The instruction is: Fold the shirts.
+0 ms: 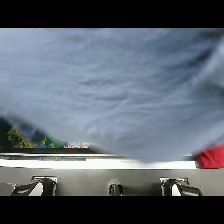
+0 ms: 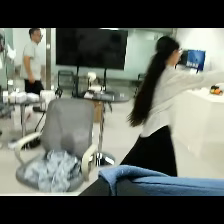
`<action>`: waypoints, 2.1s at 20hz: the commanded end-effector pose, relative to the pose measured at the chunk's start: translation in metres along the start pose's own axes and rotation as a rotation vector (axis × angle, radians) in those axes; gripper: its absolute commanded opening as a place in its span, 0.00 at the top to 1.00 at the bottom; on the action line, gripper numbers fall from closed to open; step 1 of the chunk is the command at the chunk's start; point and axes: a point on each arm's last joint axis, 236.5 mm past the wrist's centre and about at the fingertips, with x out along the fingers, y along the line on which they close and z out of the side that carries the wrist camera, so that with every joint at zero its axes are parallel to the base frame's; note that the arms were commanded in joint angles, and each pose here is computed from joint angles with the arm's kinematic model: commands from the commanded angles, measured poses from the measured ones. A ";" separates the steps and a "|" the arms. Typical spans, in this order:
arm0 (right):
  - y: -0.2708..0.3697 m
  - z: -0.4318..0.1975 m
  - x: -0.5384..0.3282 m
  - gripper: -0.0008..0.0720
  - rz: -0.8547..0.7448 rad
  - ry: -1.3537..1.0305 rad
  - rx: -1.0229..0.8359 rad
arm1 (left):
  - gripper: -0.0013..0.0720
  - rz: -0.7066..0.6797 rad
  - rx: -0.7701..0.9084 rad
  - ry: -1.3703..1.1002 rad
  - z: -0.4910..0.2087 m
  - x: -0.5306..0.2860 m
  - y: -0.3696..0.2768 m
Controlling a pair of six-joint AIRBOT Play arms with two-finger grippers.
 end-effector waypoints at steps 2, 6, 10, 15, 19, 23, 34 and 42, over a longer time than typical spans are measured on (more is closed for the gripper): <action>0.072 -0.110 0.071 0.94 0.280 0.390 0.030 | 0.94 -0.002 -0.067 0.415 -0.111 0.062 0.031; 0.233 -0.297 0.137 0.94 0.758 0.931 0.124 | 0.94 -0.033 -0.168 0.928 -0.290 0.135 0.077; 0.378 -0.424 0.186 0.94 0.934 1.079 0.120 | 0.94 -0.013 -0.336 1.320 -0.487 0.167 0.108; 0.434 -0.466 0.256 0.94 0.771 0.954 0.283 | 0.94 0.041 -0.462 1.339 -0.602 0.206 0.133; 0.422 -0.448 0.272 0.94 0.743 0.892 0.273 | 0.94 0.045 -0.472 1.227 -0.593 0.234 0.142; 0.387 -0.428 0.203 0.94 0.885 1.090 0.137 | 0.94 -0.090 -0.420 1.373 -0.559 0.200 0.132; 0.442 -0.475 0.087 0.94 1.087 1.457 0.304 | 0.94 -0.031 -0.484 1.809 -0.621 0.099 0.130; 0.410 -0.472 0.076 0.40 1.067 1.503 0.277 | 0.35 -0.019 -0.515 1.836 -0.603 0.085 0.138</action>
